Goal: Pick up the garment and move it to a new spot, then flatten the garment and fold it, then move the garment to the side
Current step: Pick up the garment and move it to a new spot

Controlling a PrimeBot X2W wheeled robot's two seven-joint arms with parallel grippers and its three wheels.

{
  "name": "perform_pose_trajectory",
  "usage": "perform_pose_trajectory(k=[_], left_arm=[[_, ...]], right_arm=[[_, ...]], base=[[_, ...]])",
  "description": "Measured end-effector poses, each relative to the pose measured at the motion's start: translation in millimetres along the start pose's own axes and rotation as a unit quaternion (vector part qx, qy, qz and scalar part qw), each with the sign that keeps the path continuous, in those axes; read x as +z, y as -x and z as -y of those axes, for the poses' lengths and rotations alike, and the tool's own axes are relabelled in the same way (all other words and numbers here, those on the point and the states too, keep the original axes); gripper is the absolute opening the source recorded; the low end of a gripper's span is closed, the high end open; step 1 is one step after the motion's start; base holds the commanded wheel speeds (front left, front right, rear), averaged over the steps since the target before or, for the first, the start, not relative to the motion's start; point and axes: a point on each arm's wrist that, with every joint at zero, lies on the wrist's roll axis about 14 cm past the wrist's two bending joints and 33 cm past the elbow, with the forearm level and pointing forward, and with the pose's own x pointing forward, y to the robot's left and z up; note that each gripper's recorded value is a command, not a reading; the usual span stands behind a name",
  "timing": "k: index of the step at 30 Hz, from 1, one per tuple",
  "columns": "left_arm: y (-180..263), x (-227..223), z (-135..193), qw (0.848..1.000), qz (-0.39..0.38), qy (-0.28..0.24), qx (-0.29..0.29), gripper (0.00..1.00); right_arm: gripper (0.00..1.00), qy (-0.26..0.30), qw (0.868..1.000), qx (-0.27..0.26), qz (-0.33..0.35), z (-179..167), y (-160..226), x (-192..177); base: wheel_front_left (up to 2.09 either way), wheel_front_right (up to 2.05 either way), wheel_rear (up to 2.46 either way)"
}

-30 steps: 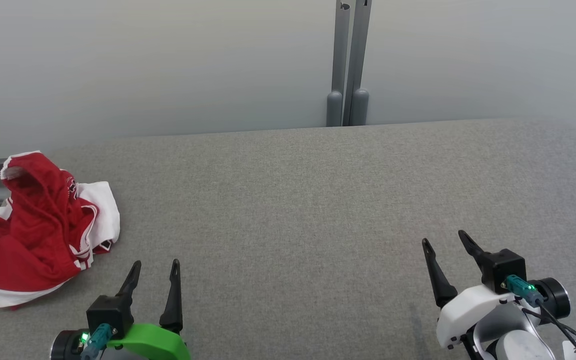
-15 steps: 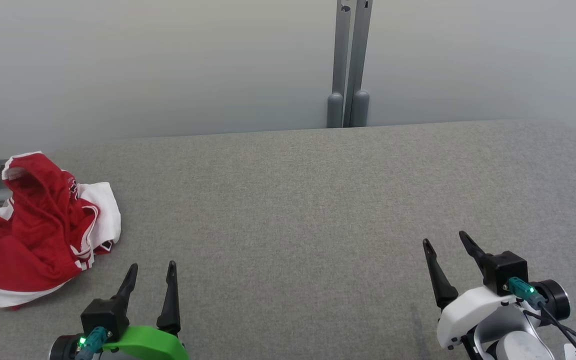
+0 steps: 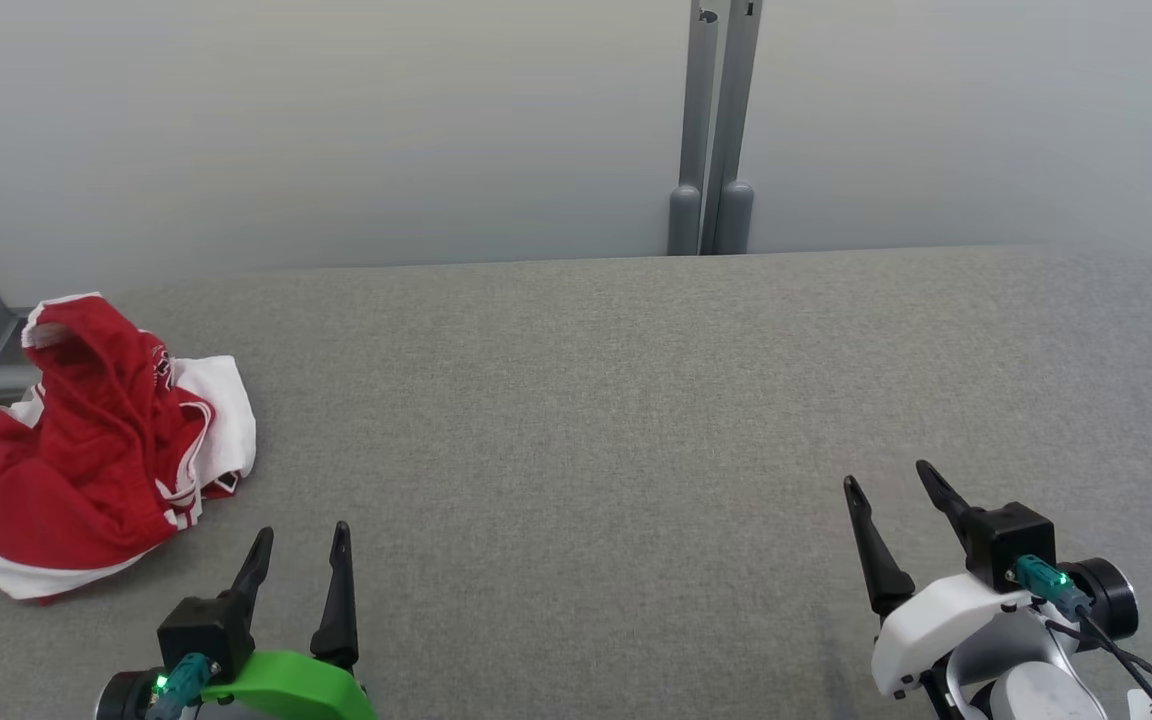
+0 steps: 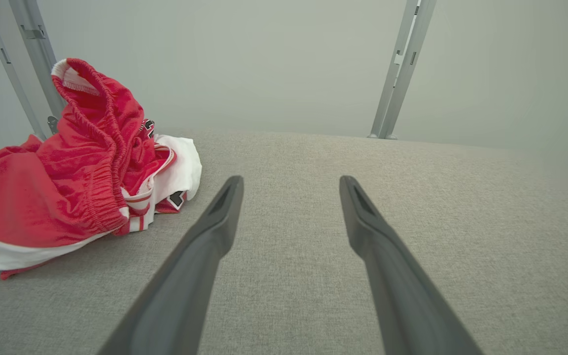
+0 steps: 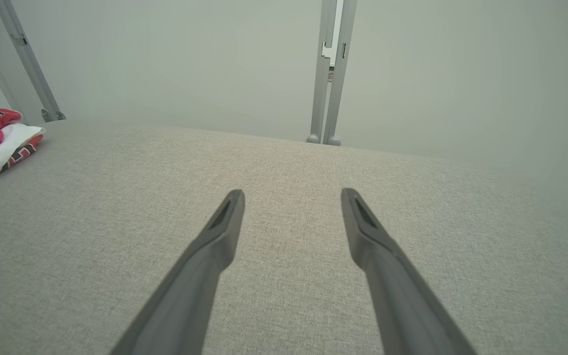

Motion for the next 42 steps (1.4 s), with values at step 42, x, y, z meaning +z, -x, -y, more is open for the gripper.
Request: perform_pose_trajectory(k=[42], left_arm=[[88.0, 14.8, -131.9, 0.977, -0.016, 0.009, 0.212, 1.00]], right_arm=[[1.00, -0.028, 0.975, 0.222, 0.005, -152.3, -51.1, -6.2]], base=[[0.00, 0.00, 0.00]])
